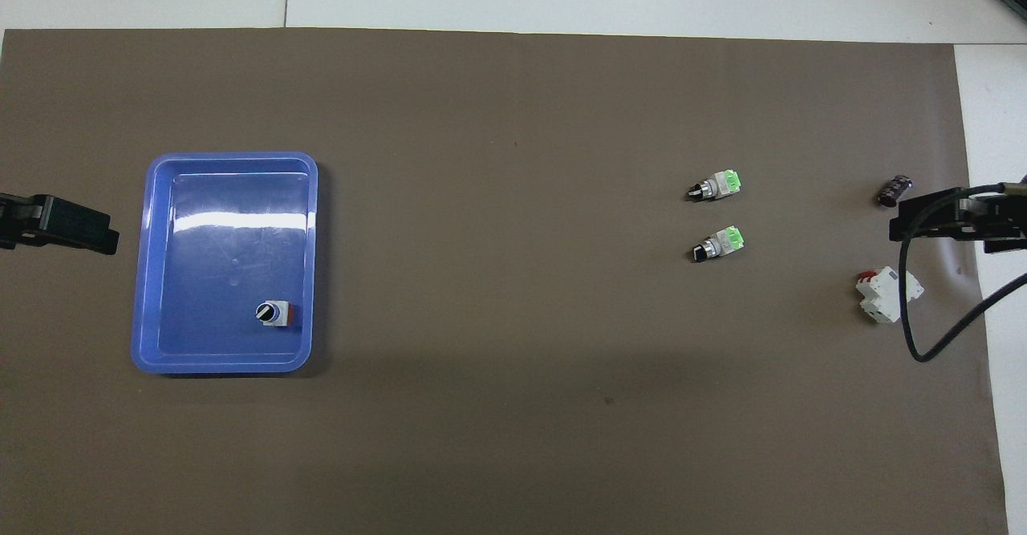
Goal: Turn and place switch with both arms
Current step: 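Move the right gripper toward the two green-lit switches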
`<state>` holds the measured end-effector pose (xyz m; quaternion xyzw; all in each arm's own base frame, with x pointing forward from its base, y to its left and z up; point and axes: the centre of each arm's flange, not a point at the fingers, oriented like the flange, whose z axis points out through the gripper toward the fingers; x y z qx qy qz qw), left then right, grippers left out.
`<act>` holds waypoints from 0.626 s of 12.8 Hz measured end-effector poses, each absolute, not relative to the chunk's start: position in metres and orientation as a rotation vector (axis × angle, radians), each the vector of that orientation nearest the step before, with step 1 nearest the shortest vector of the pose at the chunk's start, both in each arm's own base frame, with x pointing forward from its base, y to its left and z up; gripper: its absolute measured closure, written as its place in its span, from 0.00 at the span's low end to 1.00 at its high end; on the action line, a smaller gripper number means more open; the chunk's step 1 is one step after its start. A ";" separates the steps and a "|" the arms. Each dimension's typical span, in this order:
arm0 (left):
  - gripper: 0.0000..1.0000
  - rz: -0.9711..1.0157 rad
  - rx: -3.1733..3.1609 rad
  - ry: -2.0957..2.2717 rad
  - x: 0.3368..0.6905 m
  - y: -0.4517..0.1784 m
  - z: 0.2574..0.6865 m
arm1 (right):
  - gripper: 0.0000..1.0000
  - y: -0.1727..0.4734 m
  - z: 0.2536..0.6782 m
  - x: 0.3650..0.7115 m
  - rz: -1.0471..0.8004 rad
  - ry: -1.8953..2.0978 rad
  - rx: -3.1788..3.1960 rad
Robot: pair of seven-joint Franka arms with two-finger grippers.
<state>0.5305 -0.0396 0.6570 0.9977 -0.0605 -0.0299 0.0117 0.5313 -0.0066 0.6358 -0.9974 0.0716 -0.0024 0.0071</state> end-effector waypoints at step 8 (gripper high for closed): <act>0.00 -0.094 3.111 -0.188 0.530 -0.040 0.657 | 0.00 -0.005 0.635 0.531 0.005 0.220 -3.120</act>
